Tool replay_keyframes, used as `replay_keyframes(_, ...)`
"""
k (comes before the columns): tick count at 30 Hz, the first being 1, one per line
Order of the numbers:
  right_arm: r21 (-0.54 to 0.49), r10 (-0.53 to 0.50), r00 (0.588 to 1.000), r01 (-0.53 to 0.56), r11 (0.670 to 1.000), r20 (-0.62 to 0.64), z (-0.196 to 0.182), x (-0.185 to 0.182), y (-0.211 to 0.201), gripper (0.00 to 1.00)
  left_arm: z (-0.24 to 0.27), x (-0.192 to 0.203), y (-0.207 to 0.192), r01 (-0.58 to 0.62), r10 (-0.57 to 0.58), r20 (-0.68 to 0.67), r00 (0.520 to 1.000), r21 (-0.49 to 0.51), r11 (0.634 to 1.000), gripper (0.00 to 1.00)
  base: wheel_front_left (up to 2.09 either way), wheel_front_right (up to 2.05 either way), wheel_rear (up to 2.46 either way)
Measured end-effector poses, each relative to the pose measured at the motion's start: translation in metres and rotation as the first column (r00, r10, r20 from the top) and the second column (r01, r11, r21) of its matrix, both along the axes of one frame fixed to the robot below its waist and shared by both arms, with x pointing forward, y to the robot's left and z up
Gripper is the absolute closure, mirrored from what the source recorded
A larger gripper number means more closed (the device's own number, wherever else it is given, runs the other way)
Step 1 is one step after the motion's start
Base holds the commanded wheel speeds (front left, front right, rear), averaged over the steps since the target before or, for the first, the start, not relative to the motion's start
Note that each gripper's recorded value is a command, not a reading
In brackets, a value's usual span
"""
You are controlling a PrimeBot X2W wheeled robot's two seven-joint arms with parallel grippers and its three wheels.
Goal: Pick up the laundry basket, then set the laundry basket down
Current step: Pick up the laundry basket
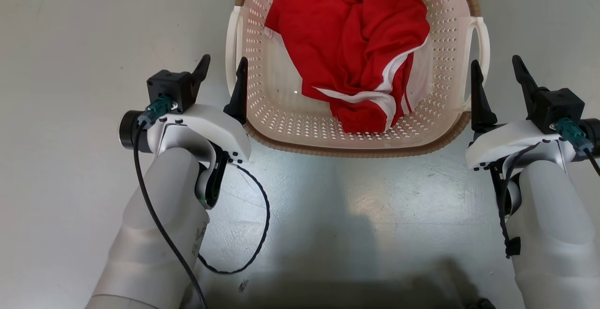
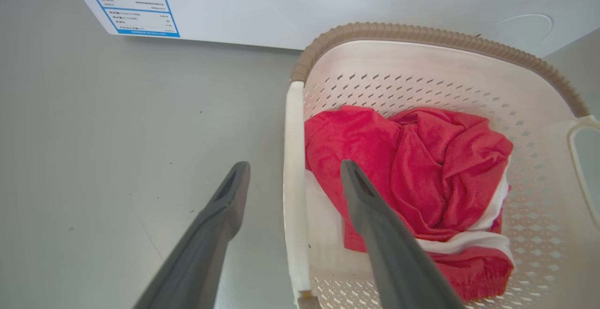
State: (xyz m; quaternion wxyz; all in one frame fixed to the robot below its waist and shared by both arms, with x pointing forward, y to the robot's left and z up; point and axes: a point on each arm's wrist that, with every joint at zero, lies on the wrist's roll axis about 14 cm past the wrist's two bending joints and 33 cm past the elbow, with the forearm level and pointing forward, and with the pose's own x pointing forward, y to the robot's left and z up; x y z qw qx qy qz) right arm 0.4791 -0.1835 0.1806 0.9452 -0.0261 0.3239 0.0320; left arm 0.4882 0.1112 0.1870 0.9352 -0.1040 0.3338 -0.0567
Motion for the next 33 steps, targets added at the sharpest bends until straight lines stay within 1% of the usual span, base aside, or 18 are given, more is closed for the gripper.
replay_keyframes(10,0.001,-0.013,0.999,0.013,1.000,-0.048,-0.021,-0.011,-0.003,0.00,-0.021,0.003,-0.004,0.023,-0.023,-0.028,0.999,0.015,1.000,0.00,0.00,0.00,0.00)
replay_keyframes(20,0.025,-0.002,0.997,0.004,1.000,-0.072,-0.035,-0.008,0.004,0.00,-0.036,0.001,-0.011,0.061,-0.060,-0.058,0.996,0.024,0.998,0.00,0.00,0.00,0.00)
replay_keyframes(33,0.033,0.002,0.998,0.000,0.999,-0.062,-0.036,0.000,0.007,0.00,-0.041,0.002,-0.013,0.076,-0.074,-0.062,0.995,0.034,0.996,0.00,0.00,0.00,0.00)
